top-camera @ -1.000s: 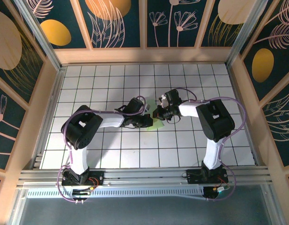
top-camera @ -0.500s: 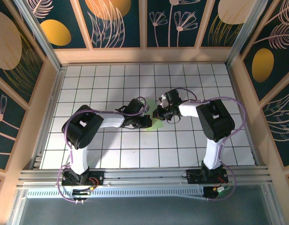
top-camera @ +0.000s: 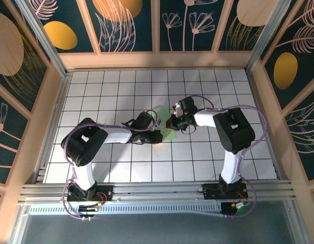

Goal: Fold a paper plane with a square sheet of paper (fold left side to right side)
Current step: Fold the triangle a second time at the center of the table, then turn over the paper at the center of the table.

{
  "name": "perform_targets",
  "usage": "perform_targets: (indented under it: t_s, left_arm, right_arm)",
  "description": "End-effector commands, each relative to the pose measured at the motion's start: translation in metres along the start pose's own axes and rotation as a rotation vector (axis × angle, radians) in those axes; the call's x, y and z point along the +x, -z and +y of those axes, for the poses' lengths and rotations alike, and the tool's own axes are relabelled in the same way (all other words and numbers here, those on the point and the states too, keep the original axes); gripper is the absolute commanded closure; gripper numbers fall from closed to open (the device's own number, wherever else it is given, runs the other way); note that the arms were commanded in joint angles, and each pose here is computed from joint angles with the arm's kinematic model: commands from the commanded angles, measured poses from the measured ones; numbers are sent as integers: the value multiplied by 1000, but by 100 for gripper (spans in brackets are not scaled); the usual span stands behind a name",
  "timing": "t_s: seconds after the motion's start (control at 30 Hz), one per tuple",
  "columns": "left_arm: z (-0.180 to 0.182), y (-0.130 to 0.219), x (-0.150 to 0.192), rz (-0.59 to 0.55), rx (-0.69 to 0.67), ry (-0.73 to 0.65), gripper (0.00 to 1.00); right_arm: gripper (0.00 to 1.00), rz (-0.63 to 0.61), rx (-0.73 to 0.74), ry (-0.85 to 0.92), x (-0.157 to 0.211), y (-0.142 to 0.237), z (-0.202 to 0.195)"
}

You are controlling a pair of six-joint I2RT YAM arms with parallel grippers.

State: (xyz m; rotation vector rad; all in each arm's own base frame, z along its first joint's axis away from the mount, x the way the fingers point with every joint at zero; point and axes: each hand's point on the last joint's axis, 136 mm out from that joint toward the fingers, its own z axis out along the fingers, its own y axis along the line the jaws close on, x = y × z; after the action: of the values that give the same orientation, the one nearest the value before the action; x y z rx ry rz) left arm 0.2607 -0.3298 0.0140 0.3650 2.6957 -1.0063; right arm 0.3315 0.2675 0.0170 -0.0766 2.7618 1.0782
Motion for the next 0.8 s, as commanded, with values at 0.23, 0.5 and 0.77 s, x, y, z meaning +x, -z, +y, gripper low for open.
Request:
perform_targets:
  t_s: [0.23, 0.5, 0.77]
  left_arm:
    - [12, 14, 26, 36, -64, 24, 100]
    - [-16, 59, -25, -188, 76, 98, 99]
    - [-4, 70, -52, -294, 129, 185, 75]
  right_arm:
    - [100, 48, 91, -40, 16, -3, -26]
    - [96, -54, -73, 24, -12, 24, 30]
    - [59, -234, -45, 62, -32, 63, 34]
